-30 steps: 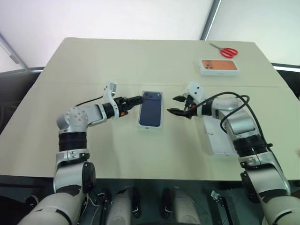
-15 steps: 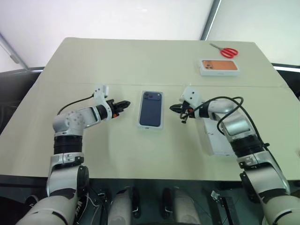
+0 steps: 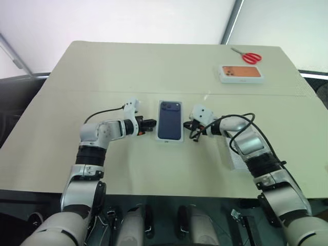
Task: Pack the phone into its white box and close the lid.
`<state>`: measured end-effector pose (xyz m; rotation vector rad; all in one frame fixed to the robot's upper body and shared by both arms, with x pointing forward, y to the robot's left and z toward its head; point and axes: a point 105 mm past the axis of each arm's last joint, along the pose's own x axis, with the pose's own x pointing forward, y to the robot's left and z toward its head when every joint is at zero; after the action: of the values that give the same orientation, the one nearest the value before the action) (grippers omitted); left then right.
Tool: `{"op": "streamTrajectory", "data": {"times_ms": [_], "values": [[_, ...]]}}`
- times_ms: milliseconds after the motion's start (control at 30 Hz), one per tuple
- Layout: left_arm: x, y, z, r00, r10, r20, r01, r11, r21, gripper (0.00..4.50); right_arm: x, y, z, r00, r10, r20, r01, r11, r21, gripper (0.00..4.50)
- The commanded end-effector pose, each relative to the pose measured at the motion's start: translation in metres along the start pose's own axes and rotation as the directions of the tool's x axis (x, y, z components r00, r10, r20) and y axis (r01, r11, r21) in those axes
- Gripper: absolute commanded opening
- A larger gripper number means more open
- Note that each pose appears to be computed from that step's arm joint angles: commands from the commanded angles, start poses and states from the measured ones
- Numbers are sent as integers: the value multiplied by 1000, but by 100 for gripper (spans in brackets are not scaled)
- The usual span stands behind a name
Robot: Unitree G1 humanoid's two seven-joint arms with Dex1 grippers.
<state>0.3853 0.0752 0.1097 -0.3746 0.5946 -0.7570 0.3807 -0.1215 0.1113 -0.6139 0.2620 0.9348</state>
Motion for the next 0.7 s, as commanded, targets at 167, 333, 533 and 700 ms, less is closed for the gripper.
{"op": "streamTrajectory", "data": {"times_ms": [167, 333, 533, 700], "values": [[35, -60, -6, 981, -188, -53, 191, 980, 63, 3, -32, 11, -16, 999, 19, -37, -18, 1000, 23, 0], [50, -82, -19, 963, -252, -91, 258, 965, 52, 3, -57, 14, -32, 995, -3, -95, 8, 999, 53, 0], [70, -111, -39, 939, -318, -133, 326, 944, 44, 3, -88, 3, -56, 981, -60, -185, 74, 995, 67, 0], [78, -117, -44, 933, -321, -161, 337, 938, 83, 3, -102, -7, -64, 972, -91, -218, 106, 993, 54, 0]]}}
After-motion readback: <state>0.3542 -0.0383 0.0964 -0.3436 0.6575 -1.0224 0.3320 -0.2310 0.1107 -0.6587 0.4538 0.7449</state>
